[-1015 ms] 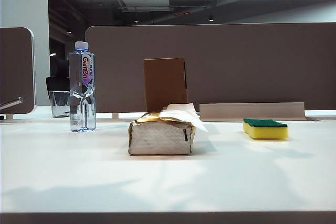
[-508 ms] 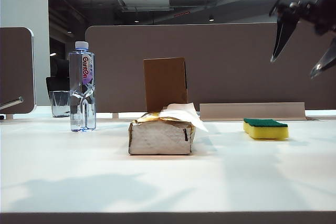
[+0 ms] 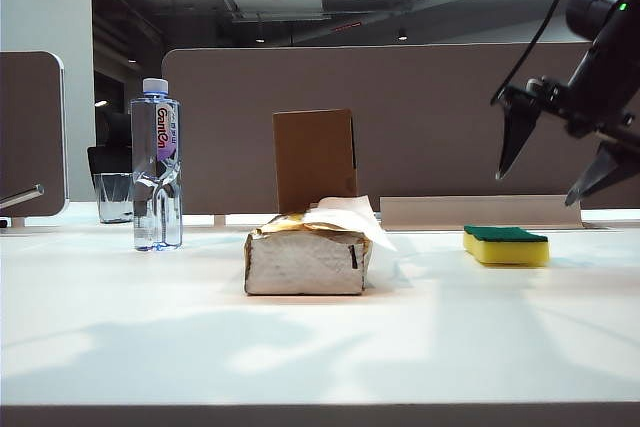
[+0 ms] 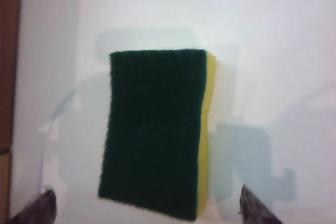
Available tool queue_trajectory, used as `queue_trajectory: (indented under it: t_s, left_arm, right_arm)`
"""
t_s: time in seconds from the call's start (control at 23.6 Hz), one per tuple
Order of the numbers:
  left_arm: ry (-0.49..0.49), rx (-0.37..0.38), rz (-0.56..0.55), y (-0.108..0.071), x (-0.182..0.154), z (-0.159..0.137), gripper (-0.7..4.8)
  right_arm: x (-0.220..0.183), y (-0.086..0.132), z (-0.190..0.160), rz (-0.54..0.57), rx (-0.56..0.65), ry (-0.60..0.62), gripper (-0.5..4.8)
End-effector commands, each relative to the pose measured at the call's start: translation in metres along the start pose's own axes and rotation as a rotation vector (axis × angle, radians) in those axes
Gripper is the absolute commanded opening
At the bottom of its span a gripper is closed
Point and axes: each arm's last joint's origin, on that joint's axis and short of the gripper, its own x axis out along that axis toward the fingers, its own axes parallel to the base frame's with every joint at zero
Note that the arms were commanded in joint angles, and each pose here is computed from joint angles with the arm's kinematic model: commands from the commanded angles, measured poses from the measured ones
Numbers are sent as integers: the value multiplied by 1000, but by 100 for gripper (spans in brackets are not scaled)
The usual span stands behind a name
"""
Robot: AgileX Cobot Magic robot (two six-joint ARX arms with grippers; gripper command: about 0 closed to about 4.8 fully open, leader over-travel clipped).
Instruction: Move the sponge from right to left to wipe the table, avoiding obstacles on the table, and finally reaching the bottle of mineral water.
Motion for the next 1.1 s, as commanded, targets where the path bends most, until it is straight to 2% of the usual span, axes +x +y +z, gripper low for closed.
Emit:
queue_trajectory:
  t_s: [0.04,0.3,0.42,0.85,0.93,1.1]
  left_arm:
    - [-5,15,-7,2,3,7,319]
    - [11,-3,-1,8,9,8,319]
    - [17,10,0,10,11,8,319]
    - [21,7,1,11,11,8,318]
    - [21,6,1,12,12,8,318]
    - [21,6,1,12,12,8,318]
  right_arm:
    - [10,-2,5,9,-7,-9,479]
    - [27,-7,8,18,-6,-30,479]
    - [35,-8,8,21,7,-16,479]
    - [51,-7,7,35,8,-2,478]
    - [55,-8,6,33,17,7,460]
    - [61,-11,3,27,36,27,460]
